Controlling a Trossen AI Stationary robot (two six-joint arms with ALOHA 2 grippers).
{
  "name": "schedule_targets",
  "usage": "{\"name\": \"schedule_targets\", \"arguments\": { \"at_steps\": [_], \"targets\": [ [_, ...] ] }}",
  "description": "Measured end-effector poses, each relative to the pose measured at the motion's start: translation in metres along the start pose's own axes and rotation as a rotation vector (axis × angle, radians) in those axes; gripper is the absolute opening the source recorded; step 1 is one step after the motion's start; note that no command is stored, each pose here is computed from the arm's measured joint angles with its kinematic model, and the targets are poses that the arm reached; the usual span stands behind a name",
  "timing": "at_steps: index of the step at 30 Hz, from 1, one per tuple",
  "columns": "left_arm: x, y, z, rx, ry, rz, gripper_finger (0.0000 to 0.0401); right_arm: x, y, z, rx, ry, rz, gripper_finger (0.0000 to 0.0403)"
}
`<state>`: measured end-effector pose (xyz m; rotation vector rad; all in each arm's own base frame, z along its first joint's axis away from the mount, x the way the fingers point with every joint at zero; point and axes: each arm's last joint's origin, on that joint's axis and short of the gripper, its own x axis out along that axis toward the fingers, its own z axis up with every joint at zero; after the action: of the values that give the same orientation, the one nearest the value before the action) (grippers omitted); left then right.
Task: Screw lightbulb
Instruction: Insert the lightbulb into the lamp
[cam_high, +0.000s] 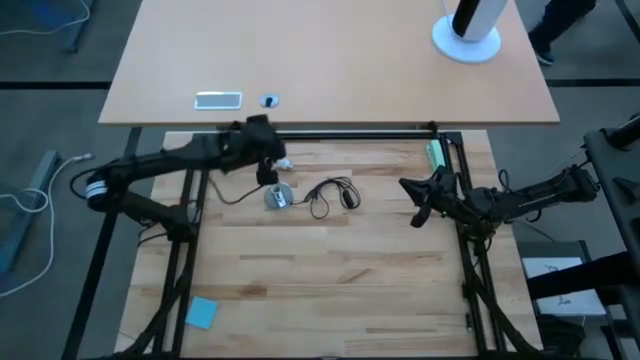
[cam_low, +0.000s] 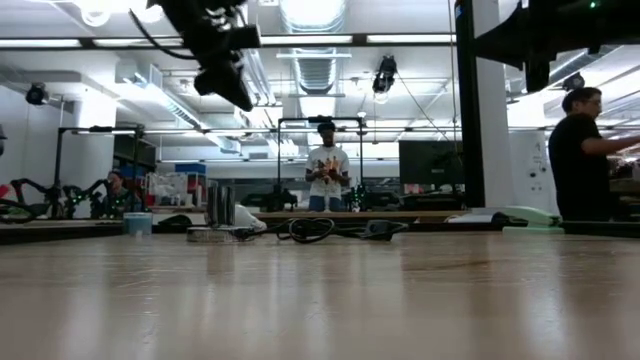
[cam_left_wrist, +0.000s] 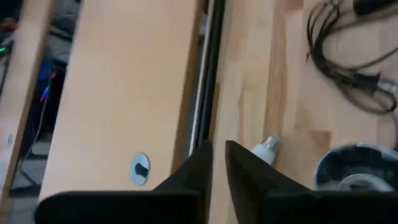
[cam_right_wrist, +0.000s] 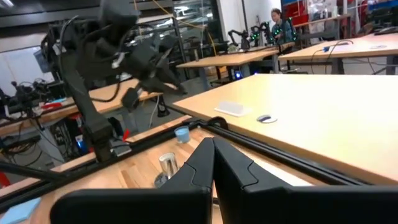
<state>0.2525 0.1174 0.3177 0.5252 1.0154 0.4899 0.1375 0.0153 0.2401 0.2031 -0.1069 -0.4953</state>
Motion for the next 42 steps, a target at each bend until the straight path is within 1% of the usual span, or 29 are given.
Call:
{"name": "schedule_targets", "arguments": {
  "at_steps": [3, 7, 12, 16, 19, 22, 24, 29, 35, 42],
  "targets": [
    [0.019, 0.011, -0.001, 0.077, 0.12, -0.037, 0.0079, 0.0, -0.001, -0.003, 0.025, 0.025, -0.004, 0.0],
    [0.048, 0.024, -0.008, 0.136, 0.202, -0.104, 0.0123, -0.001, -0.002, -0.011, 0.043, 0.075, -0.014, 0.0],
    [0.087, 0.03, -0.021, 0.145, 0.305, -0.172, 0.016, -0.001, -0.004, -0.018, 0.079, 0.123, -0.029, 0.0],
    [0.111, 0.029, -0.035, 0.167, 0.384, -0.288, 0.017, -0.001, -0.005, -0.019, 0.096, 0.131, -0.032, 0.0],
    [0.124, 0.027, -0.039, 0.18, 0.376, -0.356, 0.0166, -0.001, -0.004, -0.019, 0.094, 0.134, -0.033, 0.0],
    [0.135, 0.02, -0.041, 0.189, 0.34, -0.435, 0.0156, -0.001, -0.004, -0.02, 0.09, 0.138, -0.035, 0.0],
    [0.141, 0.015, -0.043, 0.205, 0.35, -0.469, 0.0151, -0.001, -0.004, -0.02, 0.091, 0.139, -0.035, 0.0],
    [0.147, 0.012, -0.043, 0.22, 0.35, -0.47, 0.0147, -0.001, -0.004, -0.02, 0.094, 0.138, -0.035, 0.0],
    [0.151, 0.016, -0.039, 0.214, 0.297, -0.413, 0.0158, -0.001, -0.004, -0.02, 0.094, 0.138, -0.035, 0.0],
    [0.151, 0.017, -0.038, 0.211, 0.284, -0.406, 0.0159, -0.001, -0.004, -0.021, 0.088, 0.142, -0.036, 0.0]
  ]
}}
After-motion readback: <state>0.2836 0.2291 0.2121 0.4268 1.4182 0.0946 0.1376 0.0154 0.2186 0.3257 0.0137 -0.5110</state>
